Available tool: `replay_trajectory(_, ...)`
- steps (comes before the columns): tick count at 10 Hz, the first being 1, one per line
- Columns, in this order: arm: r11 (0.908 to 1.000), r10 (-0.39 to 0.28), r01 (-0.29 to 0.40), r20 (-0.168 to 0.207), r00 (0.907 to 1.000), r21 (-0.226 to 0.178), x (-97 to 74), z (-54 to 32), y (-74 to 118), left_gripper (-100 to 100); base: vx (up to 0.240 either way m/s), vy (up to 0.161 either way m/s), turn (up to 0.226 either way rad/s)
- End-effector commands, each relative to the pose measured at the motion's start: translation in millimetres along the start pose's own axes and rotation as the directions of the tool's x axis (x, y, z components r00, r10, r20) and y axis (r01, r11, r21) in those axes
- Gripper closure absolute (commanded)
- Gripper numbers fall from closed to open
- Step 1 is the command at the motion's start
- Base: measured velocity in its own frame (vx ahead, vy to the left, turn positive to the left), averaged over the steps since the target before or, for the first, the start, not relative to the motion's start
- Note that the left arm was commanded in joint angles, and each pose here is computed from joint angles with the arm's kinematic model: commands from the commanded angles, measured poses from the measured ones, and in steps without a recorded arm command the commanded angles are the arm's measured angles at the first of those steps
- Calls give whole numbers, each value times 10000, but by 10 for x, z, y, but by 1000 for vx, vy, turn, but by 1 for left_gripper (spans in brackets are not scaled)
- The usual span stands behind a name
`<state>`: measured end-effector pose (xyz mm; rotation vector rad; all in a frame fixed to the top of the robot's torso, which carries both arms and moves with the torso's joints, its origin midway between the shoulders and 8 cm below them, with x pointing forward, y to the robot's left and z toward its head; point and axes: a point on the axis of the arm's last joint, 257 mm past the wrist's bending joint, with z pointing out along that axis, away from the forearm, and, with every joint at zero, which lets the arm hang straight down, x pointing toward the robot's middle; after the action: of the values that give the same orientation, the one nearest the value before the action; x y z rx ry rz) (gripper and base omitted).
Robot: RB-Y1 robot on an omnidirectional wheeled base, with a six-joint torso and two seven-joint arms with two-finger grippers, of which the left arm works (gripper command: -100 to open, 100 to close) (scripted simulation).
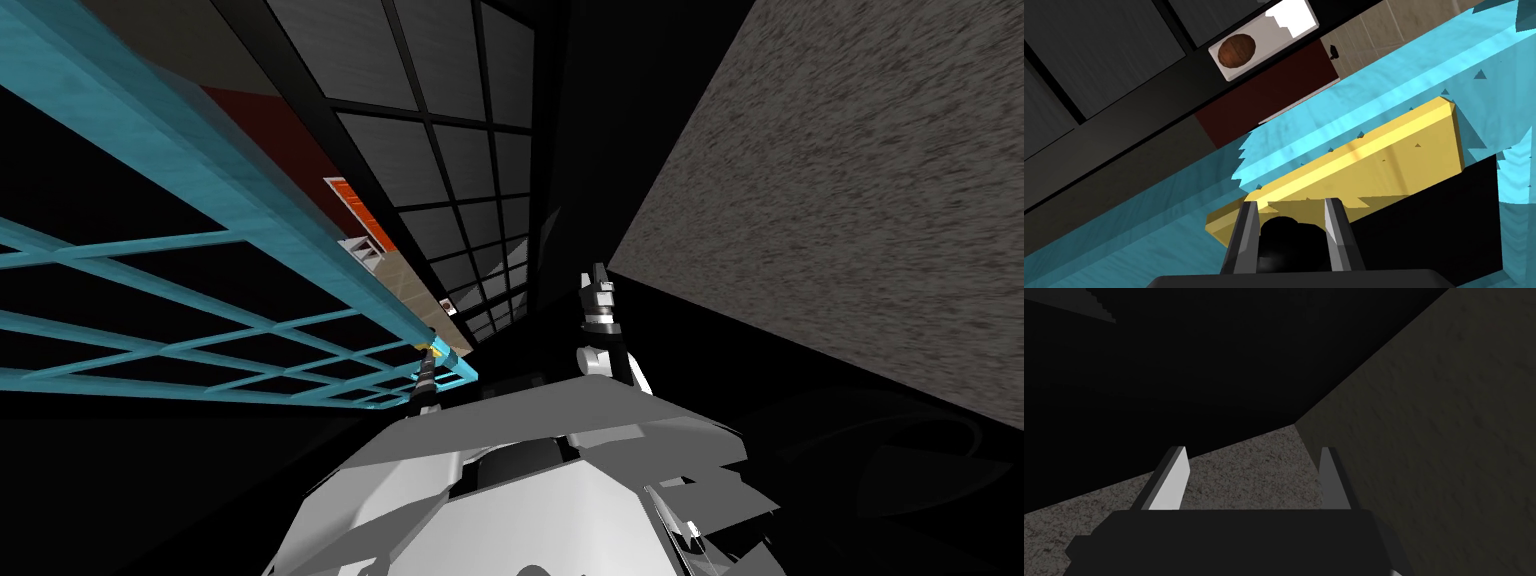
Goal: Pull the door open
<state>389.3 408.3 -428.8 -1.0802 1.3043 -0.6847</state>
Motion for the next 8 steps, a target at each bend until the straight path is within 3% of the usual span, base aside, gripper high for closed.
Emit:
replay_trajectory(1, 9999, 91, -88, 355, 9993, -87, -231, 5, 79, 100, -15, -2, 10)
replay_trajectory(5, 9925, -1219, 1223, 418, 9917, -68, -230, 18, 83, 100, -47, 24, -86)
replay_trajectory(6, 9917, -1278, 1281, 418, 9909, -66, -230, 18, 83, 100, -50, 36, -62)
replay_trajectory(8, 9796, -2006, 2008, 460, 9786, 5, -232, 38, 63, 100, -65, 30, -103)
